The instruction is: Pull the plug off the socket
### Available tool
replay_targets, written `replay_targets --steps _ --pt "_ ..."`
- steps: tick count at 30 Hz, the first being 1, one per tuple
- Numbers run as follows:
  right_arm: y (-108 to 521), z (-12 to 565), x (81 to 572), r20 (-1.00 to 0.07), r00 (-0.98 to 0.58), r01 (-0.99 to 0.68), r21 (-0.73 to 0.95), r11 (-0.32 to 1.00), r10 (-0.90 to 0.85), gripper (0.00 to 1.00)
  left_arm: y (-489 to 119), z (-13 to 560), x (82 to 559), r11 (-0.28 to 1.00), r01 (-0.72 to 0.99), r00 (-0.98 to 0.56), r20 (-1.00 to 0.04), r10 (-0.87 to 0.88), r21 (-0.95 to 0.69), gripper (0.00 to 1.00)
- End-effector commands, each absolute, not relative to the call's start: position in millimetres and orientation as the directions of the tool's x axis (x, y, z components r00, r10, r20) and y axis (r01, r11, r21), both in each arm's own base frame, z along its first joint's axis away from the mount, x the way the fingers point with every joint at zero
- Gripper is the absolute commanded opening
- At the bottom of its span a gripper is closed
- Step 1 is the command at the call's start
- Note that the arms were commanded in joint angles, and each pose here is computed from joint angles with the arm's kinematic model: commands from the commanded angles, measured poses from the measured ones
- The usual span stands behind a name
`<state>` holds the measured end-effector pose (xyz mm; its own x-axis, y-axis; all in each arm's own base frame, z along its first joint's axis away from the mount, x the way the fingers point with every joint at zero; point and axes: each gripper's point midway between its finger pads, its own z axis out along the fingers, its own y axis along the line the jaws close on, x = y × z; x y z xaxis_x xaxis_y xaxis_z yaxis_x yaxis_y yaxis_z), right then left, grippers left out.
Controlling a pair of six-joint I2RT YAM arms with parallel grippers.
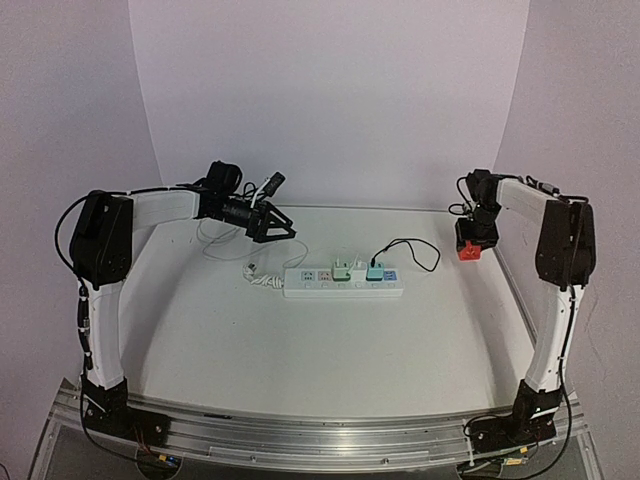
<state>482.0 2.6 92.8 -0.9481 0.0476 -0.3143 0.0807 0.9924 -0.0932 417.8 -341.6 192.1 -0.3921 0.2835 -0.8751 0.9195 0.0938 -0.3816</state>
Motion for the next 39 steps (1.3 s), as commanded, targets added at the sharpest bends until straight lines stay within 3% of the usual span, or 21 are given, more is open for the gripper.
replay_targets --steps 1,16,19,22,25,27,29,39 --pt "-4.7 82.3 512.0 -0.412 -0.910 0.079 -0.075 0.994 0.041 0.00 -338.8 238.6 417.7 0.075 0.962 -0.273 -0.927 0.259 -0.262 0.99" --pt "3.5 25.8 495.7 -0.389 -0.920 0.063 -0.022 0.998 0.049 0.01 -343.1 237.9 420.3 0.061 0.974 -0.225 -0.936 0.271 -0.216 0.99" --pt "4.0 26.4 492.2 -0.387 -0.921 0.057 -0.023 0.998 0.044 0.17 -344.8 236.6 418.1 0.053 0.977 -0.215 -0.937 0.276 -0.209 0.99" --pt "7.9 30.8 491.8 -0.393 -0.920 0.010 -0.016 1.000 0.003 0.46 -346.8 235.4 414.8 0.040 0.980 -0.198 -0.938 0.284 -0.195 0.99" --pt "10.0 39.9 495.1 -0.412 -0.911 0.012 -0.002 1.000 0.010 0.65 -349.2 235.0 411.3 0.024 0.984 -0.177 -0.940 0.291 -0.177 0.99" --pt "10.3 48.8 498.8 -0.431 -0.902 0.019 0.004 1.000 0.019 0.89 -351.1 234.3 409.1 0.012 0.987 -0.157 -0.942 0.296 -0.160 0.99" --pt "11.1 60.2 502.5 -0.453 -0.891 0.021 0.010 1.000 0.023 0.94 -353.4 233.2 407.8 0.006 0.990 -0.138 -0.943 0.303 -0.143 0.99" --pt "19.8 143.6 503.6 -0.593 -0.805 -0.033 0.039 0.999 -0.003 0.98 -378.9 222.7 400.3 -0.039 0.999 0.004 -0.934 0.357 -0.011 0.99"
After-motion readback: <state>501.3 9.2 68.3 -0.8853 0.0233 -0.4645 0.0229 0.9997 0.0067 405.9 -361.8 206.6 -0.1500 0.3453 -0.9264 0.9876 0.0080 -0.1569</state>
